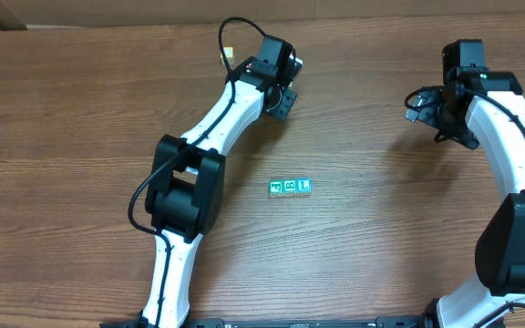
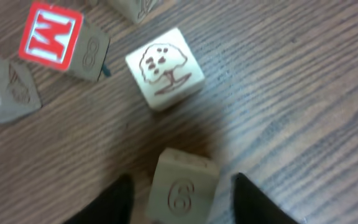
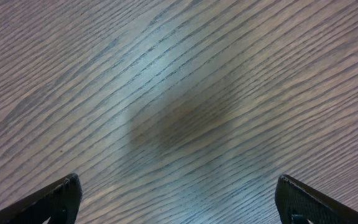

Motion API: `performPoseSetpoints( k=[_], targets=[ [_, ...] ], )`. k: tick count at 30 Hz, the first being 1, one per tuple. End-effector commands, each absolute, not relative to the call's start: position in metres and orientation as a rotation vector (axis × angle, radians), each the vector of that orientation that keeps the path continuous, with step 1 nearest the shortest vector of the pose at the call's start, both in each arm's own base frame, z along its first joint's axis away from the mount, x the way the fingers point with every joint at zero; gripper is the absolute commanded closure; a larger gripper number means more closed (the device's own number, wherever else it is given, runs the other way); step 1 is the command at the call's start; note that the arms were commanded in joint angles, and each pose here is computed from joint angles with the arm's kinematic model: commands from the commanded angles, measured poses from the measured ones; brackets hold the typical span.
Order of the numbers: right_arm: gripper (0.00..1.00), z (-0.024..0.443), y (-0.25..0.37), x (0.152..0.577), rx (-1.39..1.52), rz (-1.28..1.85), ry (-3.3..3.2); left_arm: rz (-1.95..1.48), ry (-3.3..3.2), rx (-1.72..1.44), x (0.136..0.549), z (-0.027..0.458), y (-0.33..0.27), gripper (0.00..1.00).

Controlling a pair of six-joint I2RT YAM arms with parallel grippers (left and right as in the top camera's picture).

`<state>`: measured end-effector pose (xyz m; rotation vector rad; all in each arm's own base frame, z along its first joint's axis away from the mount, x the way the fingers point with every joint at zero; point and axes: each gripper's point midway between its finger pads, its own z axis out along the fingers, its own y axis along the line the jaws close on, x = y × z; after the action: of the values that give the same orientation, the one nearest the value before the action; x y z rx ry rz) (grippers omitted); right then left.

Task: Flip 5 blocks
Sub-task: 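Move the left gripper over the white block marked 6 in the cluster, then close the left gripper on the white 6 block and lift it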

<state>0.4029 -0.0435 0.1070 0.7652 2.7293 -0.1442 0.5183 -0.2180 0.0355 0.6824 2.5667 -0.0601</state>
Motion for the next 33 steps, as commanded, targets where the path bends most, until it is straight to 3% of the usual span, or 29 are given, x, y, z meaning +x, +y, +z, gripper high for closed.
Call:
performPoseSetpoints(
  k=[1,3,19,33],
  targets=[
    [0.00,0.118,-0.043,0.407,0.751,-0.135,2.698,-0.081,2.538,0.710,0.526,0.031,-0.224,0.60],
    [0.00,0.118,-0.043,0.408,0.751,-0.135,2.698,-0.074,2.539,0.710,0.526,0.031,-0.223,0.57],
    [0.00,0.118,-0.043,0.408,0.751,-0.135,2.698,-0.068,2.589,0.724,0.515,0.025,-0.218,0.60],
    [0.00,0.118,-0.043,0.407,0.751,-0.135,2.698,-0.067,2.594,0.724,0.514,0.024,-0.218,0.67]
  ],
)
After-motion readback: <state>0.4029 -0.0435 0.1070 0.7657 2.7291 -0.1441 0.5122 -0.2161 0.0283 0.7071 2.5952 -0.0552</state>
